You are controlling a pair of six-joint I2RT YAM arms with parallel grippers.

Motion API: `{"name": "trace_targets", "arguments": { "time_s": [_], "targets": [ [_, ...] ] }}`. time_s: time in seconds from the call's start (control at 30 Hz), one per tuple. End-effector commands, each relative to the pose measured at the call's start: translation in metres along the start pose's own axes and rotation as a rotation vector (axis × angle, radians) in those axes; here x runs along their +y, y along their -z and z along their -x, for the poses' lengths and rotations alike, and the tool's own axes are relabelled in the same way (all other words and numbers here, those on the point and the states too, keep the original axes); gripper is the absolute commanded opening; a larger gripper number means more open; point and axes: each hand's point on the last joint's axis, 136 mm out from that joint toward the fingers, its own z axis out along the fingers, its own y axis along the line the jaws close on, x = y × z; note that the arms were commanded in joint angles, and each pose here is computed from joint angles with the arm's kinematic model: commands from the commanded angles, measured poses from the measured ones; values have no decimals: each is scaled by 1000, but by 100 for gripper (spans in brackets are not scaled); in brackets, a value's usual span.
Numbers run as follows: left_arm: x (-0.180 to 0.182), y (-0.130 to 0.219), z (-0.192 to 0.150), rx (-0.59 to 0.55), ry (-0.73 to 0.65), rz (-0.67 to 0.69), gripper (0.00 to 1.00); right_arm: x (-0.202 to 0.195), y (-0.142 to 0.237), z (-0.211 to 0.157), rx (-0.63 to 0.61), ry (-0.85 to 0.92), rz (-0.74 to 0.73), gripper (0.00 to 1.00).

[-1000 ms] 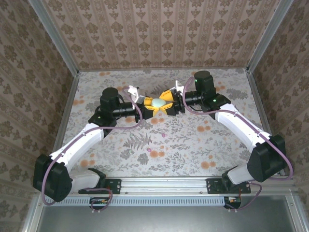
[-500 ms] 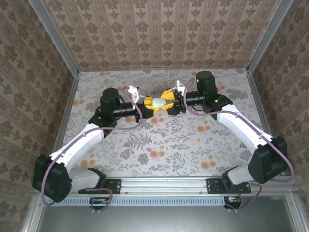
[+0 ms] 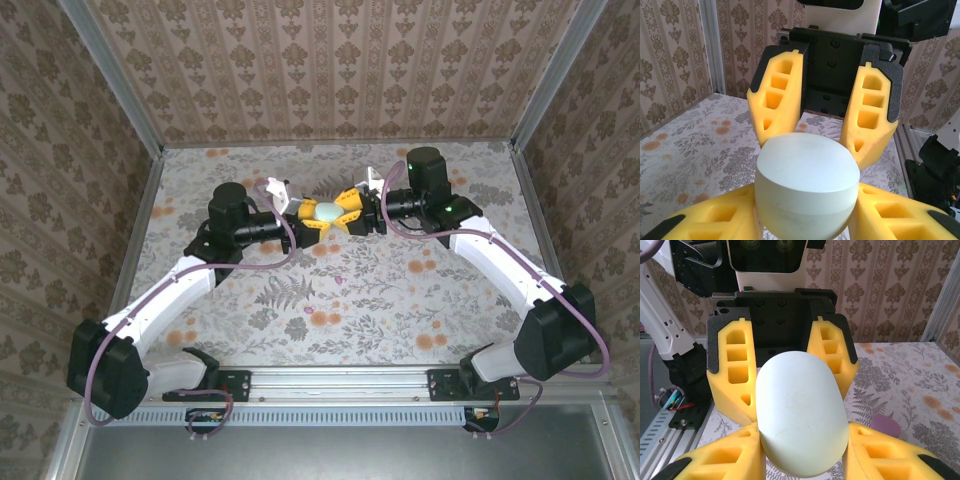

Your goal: Insert wireless bluetooth earbuds into charging case

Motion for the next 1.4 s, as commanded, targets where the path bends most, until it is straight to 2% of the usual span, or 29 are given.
{"name": "trace_targets", "arguments": {
  "time_s": [0.0, 0.1, 0.3, 0.5, 0.83, 1.07, 1.37],
  "targets": [
    [-18, -2, 15, -24, -60, -67, 46, 1, 3, 7, -12, 23, 9, 38],
    [-17, -3, 15, -25, -60, -60, 47, 1, 3, 6, -10, 25, 10, 38],
    [-15, -4, 16, -33, -60, -56, 56, 0, 3, 4, -5, 31, 5, 38],
    [-16, -4, 16, -33, -62, -57, 48, 0, 3, 4, -4, 39, 2, 38],
    [-13, -7, 16, -32, -46, -60, 45, 0, 1, 0, 11, 62, -3, 38],
    [-12, -8, 14, -27, -36, -53, 38, -1, 2, 0, 16, 67, -12, 39],
    [-14, -8, 10, -26, -24, -56, 35, -2, 3, -1, 26, 71, -26, 40]
  ]
}}
